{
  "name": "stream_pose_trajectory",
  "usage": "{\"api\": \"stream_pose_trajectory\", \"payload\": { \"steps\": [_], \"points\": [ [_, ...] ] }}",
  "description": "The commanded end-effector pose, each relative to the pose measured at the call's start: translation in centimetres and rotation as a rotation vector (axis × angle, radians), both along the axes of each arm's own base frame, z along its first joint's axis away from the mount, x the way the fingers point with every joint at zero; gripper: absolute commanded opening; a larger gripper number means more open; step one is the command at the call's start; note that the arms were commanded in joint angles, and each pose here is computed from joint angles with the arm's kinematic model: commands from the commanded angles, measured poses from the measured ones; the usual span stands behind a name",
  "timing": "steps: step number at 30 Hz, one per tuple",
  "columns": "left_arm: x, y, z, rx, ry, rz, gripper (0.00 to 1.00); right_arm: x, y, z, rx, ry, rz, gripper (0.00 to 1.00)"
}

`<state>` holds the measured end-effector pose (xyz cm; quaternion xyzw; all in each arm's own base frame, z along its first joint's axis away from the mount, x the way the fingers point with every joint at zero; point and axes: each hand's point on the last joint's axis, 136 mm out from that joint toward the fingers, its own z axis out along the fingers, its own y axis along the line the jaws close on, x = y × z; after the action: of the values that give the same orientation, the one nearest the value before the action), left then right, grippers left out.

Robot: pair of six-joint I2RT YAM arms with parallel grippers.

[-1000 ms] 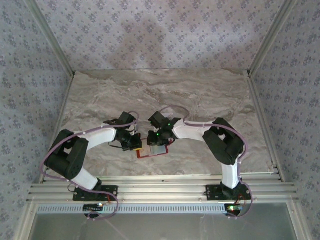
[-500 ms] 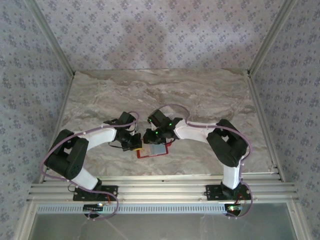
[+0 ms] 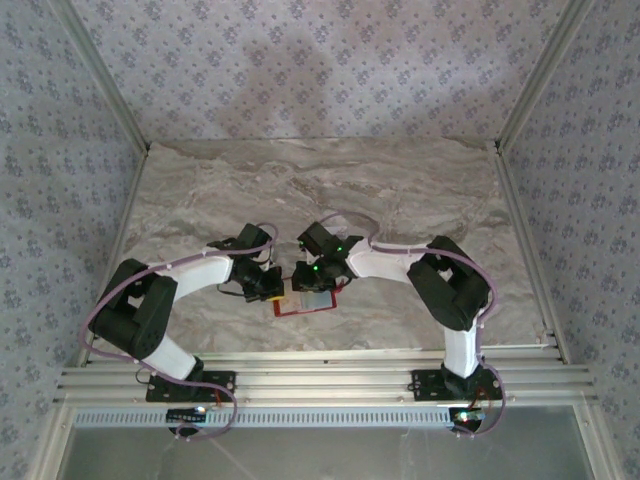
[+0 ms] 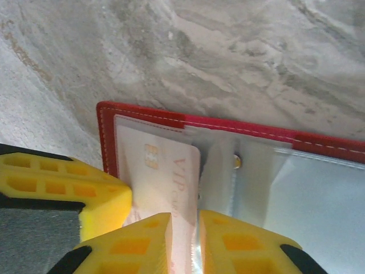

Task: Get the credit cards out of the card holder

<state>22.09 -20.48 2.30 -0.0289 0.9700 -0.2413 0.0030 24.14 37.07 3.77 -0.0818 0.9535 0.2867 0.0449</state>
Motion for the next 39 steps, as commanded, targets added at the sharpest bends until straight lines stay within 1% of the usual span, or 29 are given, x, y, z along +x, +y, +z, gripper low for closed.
{"api": "stream_pose_trajectory", "payload": {
  "steps": [1,4,10,14,25,31,39],
  "points": [
    [-0.9,1.1,-1.0,0.066,0.033,-0.01,0.0,0.0,-1.0,-0.7,-0.049,0.01,-0.009,0.21],
    [-0.9,1.1,-1.1,0.066,0.035,-0.007,0.0,-0.1,-1.1,-0.8,-0.056,0.014,-0.007,0.21],
    [-0.9,1.0,-1.0,0.065,0.035,-0.011,0.0,-0.5,0.7,-0.5,0.038,0.039,0.029,0.21],
    [-0.9,1.0,-1.0,0.066,0.034,-0.012,0.0,-0.5,1.0,-0.6,0.053,0.052,0.029,0.21],
    [-1.0,1.0,-0.9,0.071,0.036,-0.014,0.0,-0.2,-1.8,-1.3,-0.096,0.017,-0.002,0.22],
    [-0.9,1.0,-0.9,0.068,0.034,-0.013,0.0,-0.2,-1.9,-1.3,-0.102,0.016,0.002,0.22],
    [-0.9,0.8,-0.9,0.067,0.03,-0.015,0.0,-0.8,0.4,-0.8,0.053,0.066,0.017,0.19]
  ]
}}
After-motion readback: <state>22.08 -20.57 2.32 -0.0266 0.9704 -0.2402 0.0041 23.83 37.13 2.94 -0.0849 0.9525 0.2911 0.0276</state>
